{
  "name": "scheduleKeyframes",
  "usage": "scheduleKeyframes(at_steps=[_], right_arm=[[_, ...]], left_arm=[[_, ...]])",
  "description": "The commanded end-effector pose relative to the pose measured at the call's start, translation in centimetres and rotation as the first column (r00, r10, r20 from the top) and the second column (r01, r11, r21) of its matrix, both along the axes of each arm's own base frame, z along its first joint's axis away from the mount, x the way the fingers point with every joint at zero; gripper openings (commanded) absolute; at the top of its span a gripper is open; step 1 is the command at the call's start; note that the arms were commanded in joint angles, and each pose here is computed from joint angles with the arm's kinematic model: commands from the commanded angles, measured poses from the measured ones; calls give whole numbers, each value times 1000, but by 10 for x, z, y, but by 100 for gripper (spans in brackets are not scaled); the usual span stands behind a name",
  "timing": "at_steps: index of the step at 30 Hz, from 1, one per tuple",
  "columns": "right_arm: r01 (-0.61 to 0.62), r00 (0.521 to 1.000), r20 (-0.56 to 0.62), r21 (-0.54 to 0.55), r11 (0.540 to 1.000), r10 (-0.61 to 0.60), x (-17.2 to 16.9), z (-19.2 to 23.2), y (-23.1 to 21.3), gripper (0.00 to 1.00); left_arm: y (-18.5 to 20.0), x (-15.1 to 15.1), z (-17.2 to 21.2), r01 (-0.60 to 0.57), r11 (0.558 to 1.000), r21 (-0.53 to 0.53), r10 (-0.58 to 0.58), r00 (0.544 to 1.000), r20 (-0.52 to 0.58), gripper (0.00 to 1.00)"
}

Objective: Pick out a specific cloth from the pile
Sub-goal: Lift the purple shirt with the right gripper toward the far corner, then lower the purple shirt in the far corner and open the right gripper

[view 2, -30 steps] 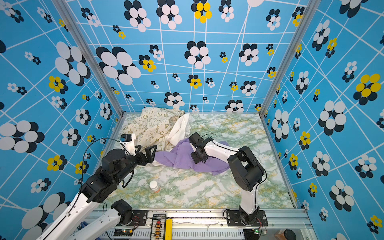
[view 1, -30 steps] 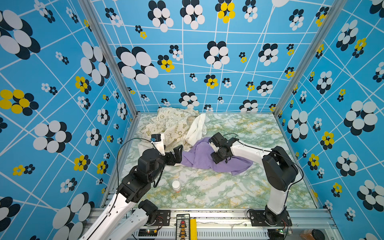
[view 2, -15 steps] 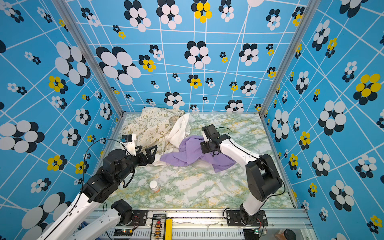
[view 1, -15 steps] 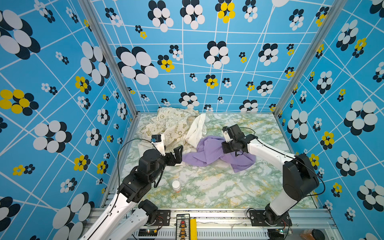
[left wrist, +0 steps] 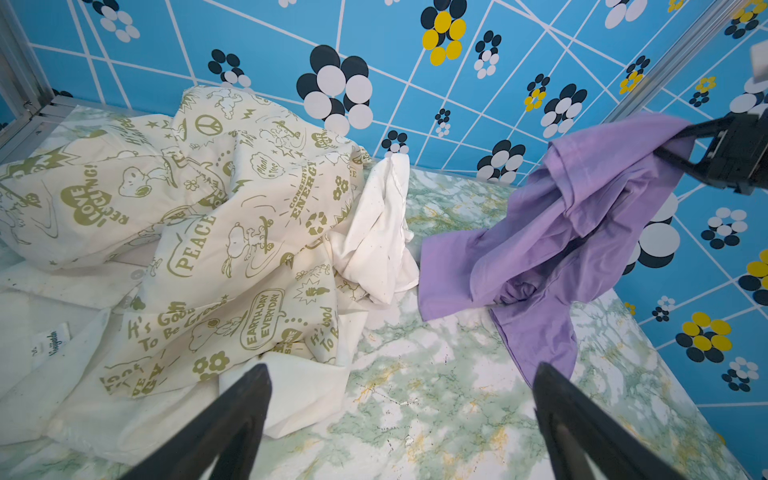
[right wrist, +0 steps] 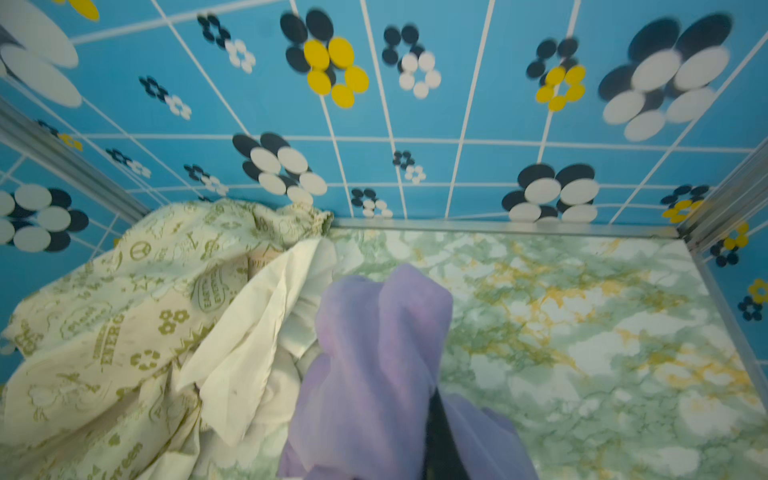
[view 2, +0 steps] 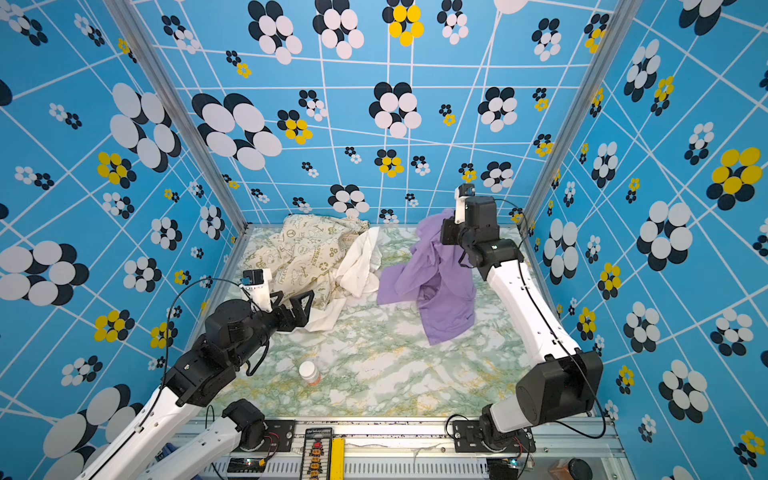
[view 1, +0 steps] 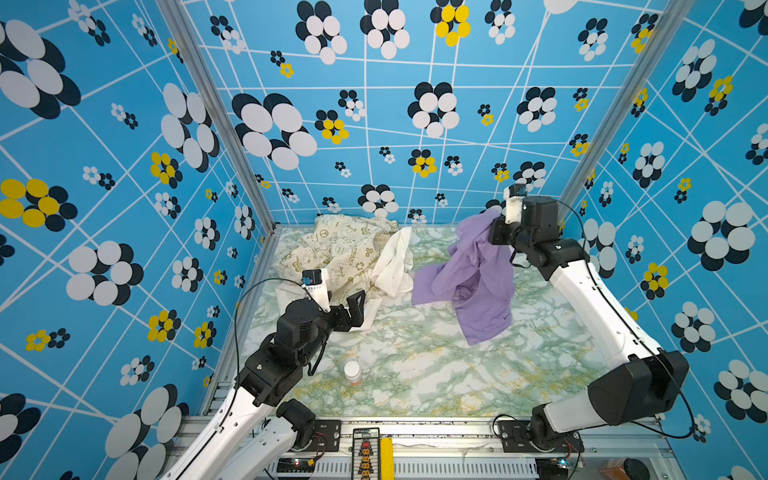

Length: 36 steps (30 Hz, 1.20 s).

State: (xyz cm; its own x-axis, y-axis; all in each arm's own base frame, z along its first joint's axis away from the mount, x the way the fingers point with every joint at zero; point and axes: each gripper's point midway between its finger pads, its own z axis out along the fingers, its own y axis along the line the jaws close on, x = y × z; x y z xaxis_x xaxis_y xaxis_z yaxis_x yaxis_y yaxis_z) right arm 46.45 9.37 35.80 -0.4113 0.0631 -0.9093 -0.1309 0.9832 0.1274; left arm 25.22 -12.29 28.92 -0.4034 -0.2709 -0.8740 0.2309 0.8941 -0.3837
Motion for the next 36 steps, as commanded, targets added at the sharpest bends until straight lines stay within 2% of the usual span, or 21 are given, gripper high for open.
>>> scheduleKeyframes(at_steps=[1,7,9,12,14,19,23,25,28,30,32,33,36], right_arm=[[19,994,106,18,1000,-21,21,53,-12,0],[30,976,213,80,996,-47,47,125,-24,0],[6,963,270,74,997,-26,49,149,-20,0],[-9,954,300,32,999,-1,57,159,-18,0],[32,962,271,18,999,-36,69,145,-40,0],[112,990,84,-30,993,-109,93,68,-71,0],[204,975,-75,-63,977,-209,96,-6,-104,1],[249,954,-152,-82,965,-259,90,-42,-121,10],[341,894,-280,-81,937,-349,69,-95,-148,34],[385,865,-342,-18,923,-367,52,-121,-160,56],[429,851,-353,40,902,-389,38,-132,-169,87],[451,844,-349,50,891,-407,30,-136,-174,99],[452,857,-302,53,891,-417,24,-127,-177,99]], left_arm=[[1,3,-1,-9,1000,-15,9,1000,13,99],[0,4,-3,-7,1000,-7,7,1000,10,99],[1,5,-3,-11,1000,-2,11,1000,12,99],[2,5,-4,-14,1000,-2,14,1000,15,99],[2,5,-4,-14,1000,-7,14,1000,18,99],[1,6,-6,-11,1000,-7,12,1000,16,99],[1,7,-6,-11,1000,-12,11,1000,19,99],[0,7,-6,-8,1000,-15,8,1000,19,99],[1,7,-6,-8,1000,-19,9,1000,19,99],[1,6,-6,-8,1000,-18,8,1000,20,99],[1,6,-5,-9,1000,-18,9,1000,22,99],[2,6,-5,-9,1000,-18,9,1000,23,99],[1,7,-5,-8,1000,-23,8,1000,22,99]])
